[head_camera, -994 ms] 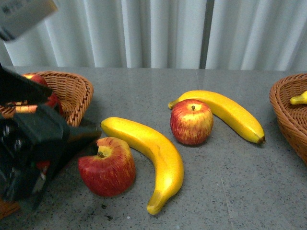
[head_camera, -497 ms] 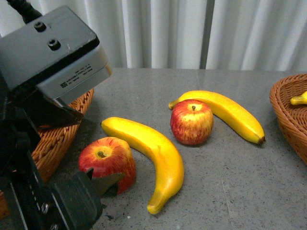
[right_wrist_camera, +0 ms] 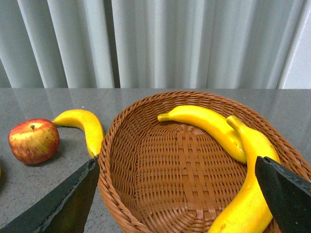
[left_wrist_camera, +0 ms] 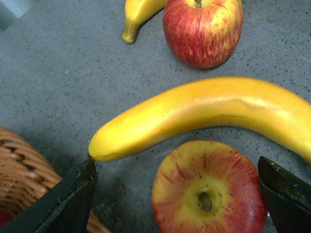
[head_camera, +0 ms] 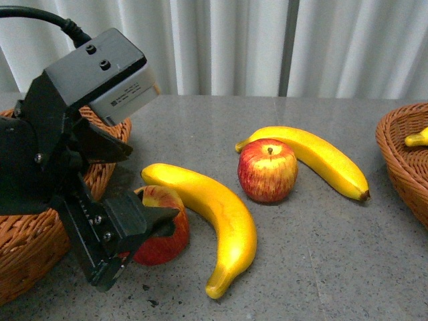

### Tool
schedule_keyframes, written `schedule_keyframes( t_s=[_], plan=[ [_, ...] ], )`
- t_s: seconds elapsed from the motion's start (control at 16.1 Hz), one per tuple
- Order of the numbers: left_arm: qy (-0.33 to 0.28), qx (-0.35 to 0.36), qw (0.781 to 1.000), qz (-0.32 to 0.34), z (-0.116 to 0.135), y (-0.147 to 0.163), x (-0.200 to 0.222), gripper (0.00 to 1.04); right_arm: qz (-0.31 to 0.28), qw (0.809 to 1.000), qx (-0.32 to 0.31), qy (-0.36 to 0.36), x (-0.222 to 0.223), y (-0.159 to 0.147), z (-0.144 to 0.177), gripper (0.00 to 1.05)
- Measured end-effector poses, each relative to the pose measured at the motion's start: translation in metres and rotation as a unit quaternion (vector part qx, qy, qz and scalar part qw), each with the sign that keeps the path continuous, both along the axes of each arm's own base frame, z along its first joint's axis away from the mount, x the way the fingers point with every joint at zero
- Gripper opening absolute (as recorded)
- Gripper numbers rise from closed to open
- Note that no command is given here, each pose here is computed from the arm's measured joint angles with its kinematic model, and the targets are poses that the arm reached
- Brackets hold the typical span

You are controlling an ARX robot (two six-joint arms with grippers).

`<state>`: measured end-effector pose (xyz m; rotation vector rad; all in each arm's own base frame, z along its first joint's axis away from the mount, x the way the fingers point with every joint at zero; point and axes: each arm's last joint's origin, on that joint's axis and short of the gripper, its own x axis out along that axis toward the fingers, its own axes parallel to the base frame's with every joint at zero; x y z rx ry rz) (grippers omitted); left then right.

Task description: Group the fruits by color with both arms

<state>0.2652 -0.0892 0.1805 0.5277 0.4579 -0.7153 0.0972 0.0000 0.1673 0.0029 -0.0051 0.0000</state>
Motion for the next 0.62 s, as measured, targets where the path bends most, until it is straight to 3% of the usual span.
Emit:
schedule_keyframes(
  t_s=[0.43,0.5,0.62],
  plan=[
    [0.039,0.009,0.999,-0.020,-0.018,-0.012,0.014,0.98,0.000,1.000,0.000,0.000,0.000,0.000,0.000,0.98],
    [0.040,0.009,0.999,-0.021,-0.019,-0.012,0.014,0.93,0.000,1.000,0.000,0.000,0.000,0.000,0.000,0.98],
    [0.038,0.007,0.999,-0.022,-0.018,-0.014,0.014,0.66,0.000,1.000,0.000,0.000,0.000,0.000,0.000,0.98]
  ],
)
